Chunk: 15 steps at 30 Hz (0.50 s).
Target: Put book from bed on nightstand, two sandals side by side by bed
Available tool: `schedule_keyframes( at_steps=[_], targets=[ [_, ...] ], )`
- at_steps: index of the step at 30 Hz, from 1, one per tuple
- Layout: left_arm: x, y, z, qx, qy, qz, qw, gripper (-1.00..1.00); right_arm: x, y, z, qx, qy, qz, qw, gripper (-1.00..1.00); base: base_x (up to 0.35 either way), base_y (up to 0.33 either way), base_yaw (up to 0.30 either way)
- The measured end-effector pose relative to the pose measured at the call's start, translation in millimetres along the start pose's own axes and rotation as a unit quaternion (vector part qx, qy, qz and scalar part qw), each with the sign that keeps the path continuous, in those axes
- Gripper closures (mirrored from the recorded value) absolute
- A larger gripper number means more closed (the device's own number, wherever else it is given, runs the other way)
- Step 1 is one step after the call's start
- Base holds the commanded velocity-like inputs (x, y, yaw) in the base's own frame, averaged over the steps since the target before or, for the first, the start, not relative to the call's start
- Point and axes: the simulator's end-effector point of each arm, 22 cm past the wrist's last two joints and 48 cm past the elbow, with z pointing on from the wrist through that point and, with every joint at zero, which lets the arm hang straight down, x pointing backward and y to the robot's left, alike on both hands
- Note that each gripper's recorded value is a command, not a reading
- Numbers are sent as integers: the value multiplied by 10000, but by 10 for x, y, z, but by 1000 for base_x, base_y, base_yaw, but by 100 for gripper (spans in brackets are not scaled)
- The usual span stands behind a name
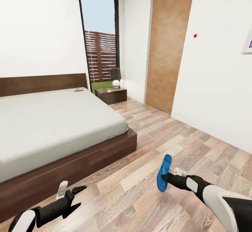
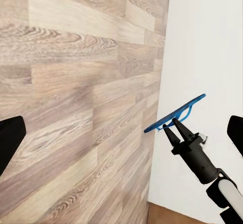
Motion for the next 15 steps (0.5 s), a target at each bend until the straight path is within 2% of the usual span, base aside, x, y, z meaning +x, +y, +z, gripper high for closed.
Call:
schedule_keyframes(
  at_steps=[7, 15],
  targets=[
    [-22, 23, -19, -13, -22, -22, 10000, -100, 3, 1, 1, 0, 3, -1, 10000, 100, -3, 3, 266],
    [-172, 252, -148, -64, -283, -453, 9986, -100, 2, 4, 2, -3, 2, -2, 10000, 100, 0, 0, 266]
  ],
)
